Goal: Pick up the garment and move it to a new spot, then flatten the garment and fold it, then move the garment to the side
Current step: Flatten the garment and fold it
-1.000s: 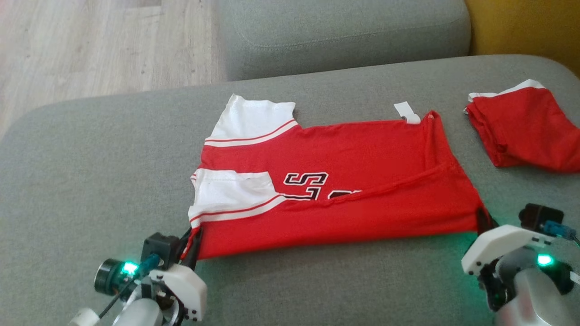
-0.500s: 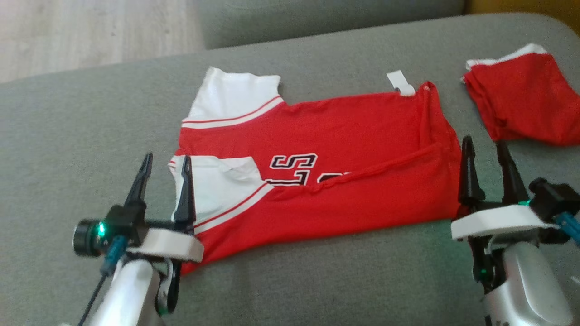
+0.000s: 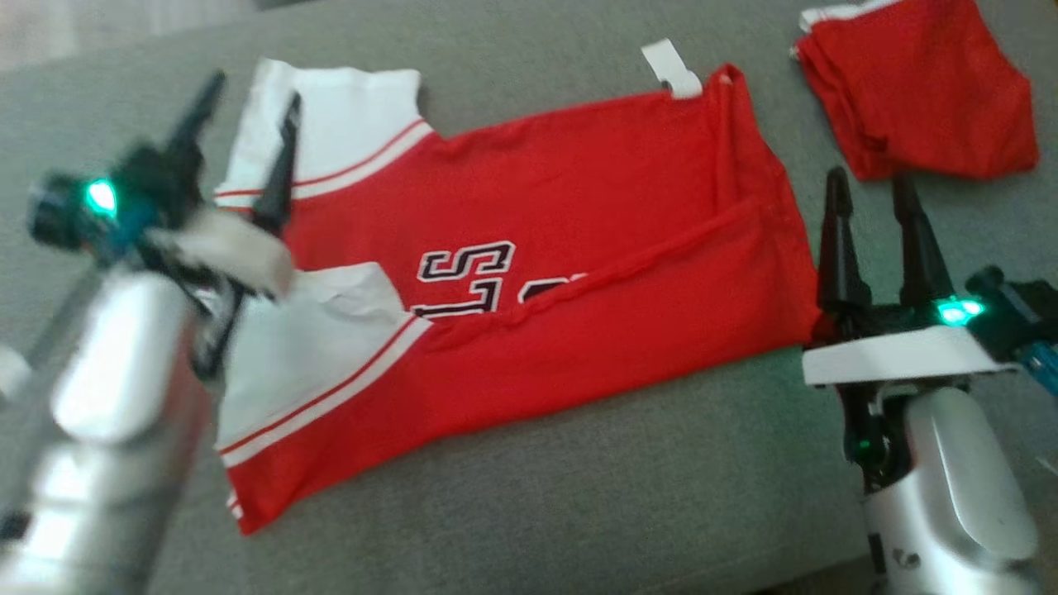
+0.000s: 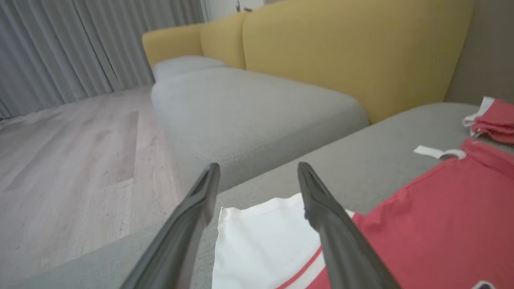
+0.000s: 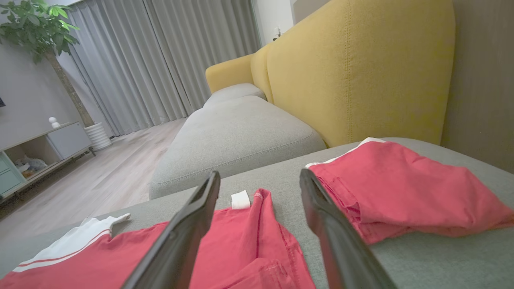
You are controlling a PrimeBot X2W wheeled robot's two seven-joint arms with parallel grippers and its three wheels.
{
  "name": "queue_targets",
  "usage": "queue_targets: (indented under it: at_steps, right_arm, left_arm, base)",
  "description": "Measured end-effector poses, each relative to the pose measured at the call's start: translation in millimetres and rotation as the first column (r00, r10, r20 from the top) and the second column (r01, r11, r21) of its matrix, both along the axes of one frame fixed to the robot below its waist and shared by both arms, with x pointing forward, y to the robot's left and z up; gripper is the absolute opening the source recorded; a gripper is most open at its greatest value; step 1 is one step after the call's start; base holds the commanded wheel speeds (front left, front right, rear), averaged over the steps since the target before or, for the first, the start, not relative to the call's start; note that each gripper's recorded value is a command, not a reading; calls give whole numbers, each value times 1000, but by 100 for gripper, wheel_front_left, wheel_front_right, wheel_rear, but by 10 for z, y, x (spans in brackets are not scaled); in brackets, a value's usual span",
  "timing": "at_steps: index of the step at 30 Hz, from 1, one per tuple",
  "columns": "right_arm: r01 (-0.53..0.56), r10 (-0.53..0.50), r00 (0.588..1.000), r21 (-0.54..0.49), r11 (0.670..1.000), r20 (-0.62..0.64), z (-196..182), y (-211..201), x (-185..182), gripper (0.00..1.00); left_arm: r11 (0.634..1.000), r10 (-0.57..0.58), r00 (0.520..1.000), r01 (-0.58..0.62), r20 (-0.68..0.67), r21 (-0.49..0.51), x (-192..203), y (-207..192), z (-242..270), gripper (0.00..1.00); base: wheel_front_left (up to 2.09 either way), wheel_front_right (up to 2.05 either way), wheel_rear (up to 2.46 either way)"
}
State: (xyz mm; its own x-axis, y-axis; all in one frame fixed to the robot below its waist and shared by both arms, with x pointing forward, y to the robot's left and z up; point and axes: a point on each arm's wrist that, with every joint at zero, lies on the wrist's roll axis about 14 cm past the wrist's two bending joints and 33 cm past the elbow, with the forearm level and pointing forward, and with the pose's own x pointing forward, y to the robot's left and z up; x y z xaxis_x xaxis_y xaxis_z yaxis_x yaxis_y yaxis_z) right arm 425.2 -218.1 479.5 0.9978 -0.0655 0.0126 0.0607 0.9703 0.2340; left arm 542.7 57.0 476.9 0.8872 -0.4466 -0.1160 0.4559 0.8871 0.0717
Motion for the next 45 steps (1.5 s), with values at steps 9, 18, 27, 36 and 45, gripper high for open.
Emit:
queue_targets:
  at_steps: [9, 18, 27, 36, 45]
  right_arm:
    - [10, -10, 999, 1, 1000, -45, -180, -62, 73, 100]
    - [19, -20, 996, -9, 1000, -92, -349, -119, 91, 100]
    - [14, -15, 995, -10, 1000, -97, -375, -108, 119, 100]
    - [5, -6, 995, -4, 1000, -104, -406, -73, 127, 100]
    - [-10, 6, 994, -37, 999, -105, -380, -52, 130, 100]
  left_arm:
    - [980, -17, 964, 70, -265, 189, 648, 28, -616, 100]
    - [964, -31, 885, 150, -464, 222, 710, -37, -1214, 100]
    - [955, 48, 879, 99, -474, 279, 855, 231, -1270, 100]
    - [960, -30, 843, 174, -537, 220, 716, -57, -1264, 50]
    - [961, -135, 840, 241, -526, 139, 446, -233, -1125, 0]
  base:
    - [0, 0, 0]
    - [0, 0, 0]
    - [0, 0, 0]
    - [0, 0, 0]
    - [0, 0, 0]
